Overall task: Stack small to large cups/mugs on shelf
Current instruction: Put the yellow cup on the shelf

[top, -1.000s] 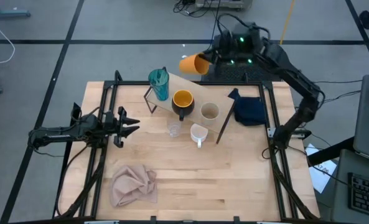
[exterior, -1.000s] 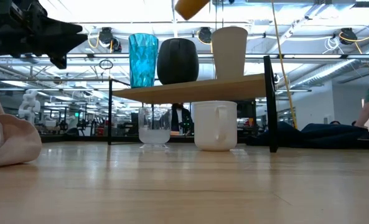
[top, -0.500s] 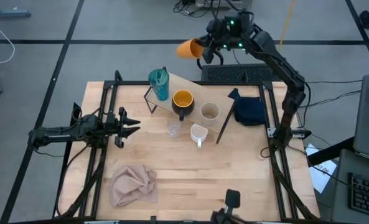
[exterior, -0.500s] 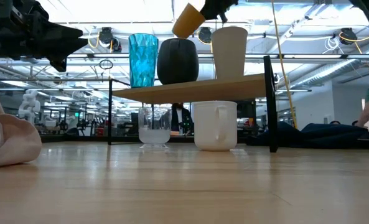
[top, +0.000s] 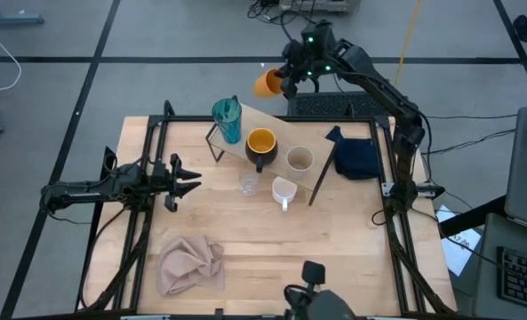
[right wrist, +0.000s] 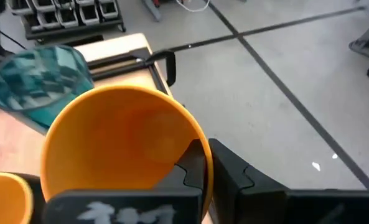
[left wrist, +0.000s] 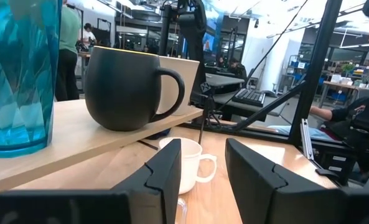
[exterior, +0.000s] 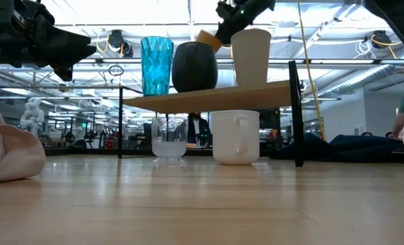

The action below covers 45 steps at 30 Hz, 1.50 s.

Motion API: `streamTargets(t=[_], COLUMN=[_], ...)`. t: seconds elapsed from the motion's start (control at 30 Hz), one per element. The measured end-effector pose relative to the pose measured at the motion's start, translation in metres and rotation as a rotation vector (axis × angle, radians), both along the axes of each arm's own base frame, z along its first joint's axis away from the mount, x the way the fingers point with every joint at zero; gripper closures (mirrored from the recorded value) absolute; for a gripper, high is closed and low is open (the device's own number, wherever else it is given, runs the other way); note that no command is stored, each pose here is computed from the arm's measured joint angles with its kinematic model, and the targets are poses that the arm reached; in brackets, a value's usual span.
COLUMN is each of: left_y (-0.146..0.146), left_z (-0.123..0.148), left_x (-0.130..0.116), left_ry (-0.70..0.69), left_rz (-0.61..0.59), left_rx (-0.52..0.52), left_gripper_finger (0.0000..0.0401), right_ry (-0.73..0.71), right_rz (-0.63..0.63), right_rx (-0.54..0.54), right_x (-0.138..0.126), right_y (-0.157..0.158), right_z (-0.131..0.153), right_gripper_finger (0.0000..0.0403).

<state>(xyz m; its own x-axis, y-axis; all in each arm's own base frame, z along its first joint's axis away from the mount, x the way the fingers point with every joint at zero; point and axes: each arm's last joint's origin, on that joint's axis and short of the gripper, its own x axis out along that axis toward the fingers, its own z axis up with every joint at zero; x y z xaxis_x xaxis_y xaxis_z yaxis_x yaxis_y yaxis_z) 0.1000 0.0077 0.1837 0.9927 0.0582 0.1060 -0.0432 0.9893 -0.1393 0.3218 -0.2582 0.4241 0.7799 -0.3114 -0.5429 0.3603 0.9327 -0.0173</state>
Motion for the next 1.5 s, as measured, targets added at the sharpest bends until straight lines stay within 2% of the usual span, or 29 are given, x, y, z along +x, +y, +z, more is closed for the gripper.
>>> streamTargets(t=[0.33, 1.0, 1.5], left_y=[0.0, 0.001, 0.001], left_z=[-0.001, -0.005, -0.007], left_x=[0.0, 0.0, 0.0], left_ry=[0.012, 0.051, 0.07], left_rz=[0.0, 0.032, 0.033], left_rx=[-0.01, -0.018, -0.019], left_gripper_finger=[0.0277, 0.0277, 0.0277], right_ry=[0.079, 0.14, 0.199], right_rz=[0.027, 0.133, 0.171], right_rx=[0.038, 0.053, 0.087], right_x=[0.02, 0.039, 0.058], right_y=[-0.012, 0.02, 0.017], right_z=[-0.033, -0.039, -0.068], right_gripper_finger=[0.0403, 0.0403, 0.0403])
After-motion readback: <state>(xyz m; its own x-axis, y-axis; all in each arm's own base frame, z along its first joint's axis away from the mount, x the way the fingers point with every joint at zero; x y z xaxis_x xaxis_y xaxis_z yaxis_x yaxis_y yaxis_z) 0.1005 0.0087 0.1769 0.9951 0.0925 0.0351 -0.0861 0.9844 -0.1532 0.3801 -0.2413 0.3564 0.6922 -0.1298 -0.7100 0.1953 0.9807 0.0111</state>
